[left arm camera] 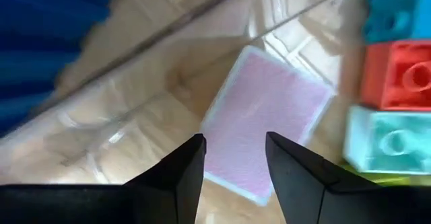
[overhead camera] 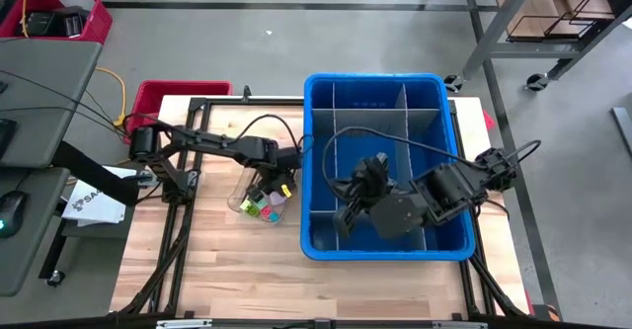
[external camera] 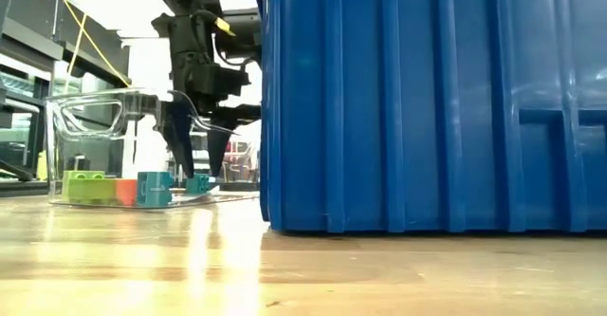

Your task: Sort blocks

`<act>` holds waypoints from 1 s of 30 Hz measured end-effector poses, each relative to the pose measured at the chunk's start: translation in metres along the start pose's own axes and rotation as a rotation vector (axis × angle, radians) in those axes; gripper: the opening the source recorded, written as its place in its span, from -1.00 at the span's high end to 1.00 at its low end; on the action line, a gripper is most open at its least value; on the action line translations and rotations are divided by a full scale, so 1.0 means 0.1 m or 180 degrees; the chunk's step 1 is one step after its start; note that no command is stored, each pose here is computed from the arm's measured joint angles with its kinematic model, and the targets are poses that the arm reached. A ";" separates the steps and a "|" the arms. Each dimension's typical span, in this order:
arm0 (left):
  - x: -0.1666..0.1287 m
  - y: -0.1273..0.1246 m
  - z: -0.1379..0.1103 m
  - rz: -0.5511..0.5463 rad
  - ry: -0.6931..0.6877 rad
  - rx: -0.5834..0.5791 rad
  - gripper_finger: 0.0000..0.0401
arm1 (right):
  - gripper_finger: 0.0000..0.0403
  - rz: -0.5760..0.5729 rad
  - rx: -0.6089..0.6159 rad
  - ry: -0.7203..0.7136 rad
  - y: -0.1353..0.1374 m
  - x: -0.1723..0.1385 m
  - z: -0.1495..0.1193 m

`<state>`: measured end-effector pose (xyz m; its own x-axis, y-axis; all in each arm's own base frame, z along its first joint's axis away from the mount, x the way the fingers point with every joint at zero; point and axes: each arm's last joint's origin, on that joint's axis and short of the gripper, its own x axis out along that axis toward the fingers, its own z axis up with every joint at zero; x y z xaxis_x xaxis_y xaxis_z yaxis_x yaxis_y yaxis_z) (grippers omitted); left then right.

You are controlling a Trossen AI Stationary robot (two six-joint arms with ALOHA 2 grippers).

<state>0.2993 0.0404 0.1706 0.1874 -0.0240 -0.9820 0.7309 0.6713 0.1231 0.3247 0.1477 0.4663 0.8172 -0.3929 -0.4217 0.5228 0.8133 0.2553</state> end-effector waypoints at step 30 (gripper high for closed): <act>0.21 -0.23 -0.23 -0.0736 0.0373 0.0039 0.39 | 1.00 0.0053 0.0232 -0.0016 0.00 0.02 0.03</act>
<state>0.2705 0.0416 0.1442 -0.0626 -0.0893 -0.9940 0.7534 0.6490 -0.1058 0.3276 0.1456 0.4681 0.8271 -0.3818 -0.4126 0.5252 0.7865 0.3250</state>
